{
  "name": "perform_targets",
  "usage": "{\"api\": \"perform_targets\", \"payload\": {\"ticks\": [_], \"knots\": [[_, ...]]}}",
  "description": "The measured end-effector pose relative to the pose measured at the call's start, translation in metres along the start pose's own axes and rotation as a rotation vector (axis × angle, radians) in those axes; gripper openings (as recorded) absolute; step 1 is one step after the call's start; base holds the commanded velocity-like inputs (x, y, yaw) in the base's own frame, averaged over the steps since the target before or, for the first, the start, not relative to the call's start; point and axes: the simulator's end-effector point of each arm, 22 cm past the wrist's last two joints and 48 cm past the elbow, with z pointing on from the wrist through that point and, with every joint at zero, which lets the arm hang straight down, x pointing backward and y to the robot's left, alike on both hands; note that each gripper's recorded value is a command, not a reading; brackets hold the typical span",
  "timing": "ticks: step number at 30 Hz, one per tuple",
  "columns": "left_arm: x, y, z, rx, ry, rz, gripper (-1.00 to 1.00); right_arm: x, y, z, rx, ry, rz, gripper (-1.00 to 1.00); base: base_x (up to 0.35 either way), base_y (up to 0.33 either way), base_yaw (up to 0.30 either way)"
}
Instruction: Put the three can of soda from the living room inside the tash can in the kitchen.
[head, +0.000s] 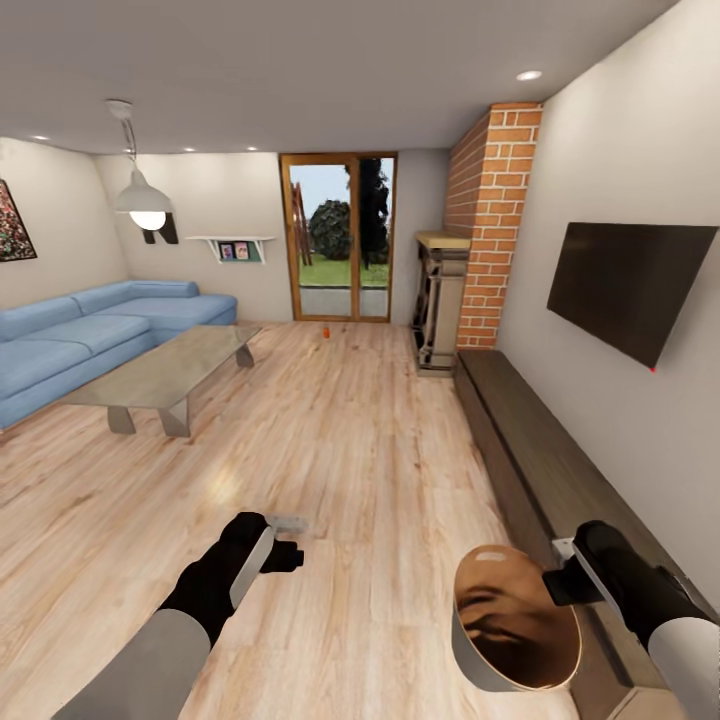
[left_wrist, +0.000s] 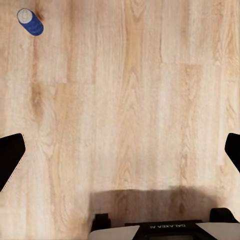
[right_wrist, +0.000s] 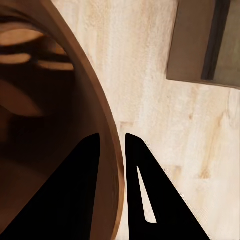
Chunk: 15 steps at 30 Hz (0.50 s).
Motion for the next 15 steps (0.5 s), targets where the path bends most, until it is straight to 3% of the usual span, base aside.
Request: {"api": "perform_targets", "payload": {"ticks": [7, 15], "knots": [[-0.0001, 0.0, -0.0001, 0.0, 0.0, 0.0, 1.0, -0.0001, -0.0006, 0.0001, 0.005, 0.0, -0.004, -1.0, 0.004, 0.316, 0.0], [0.0, 0.0003, 0.0, 0.0, 0.0, -0.001, 1.0, -0.0002, 0.0002, 0.0001, 0.003, 0.0, -0.003, -1.0, 0.089, 0.316, 0.0]]}}
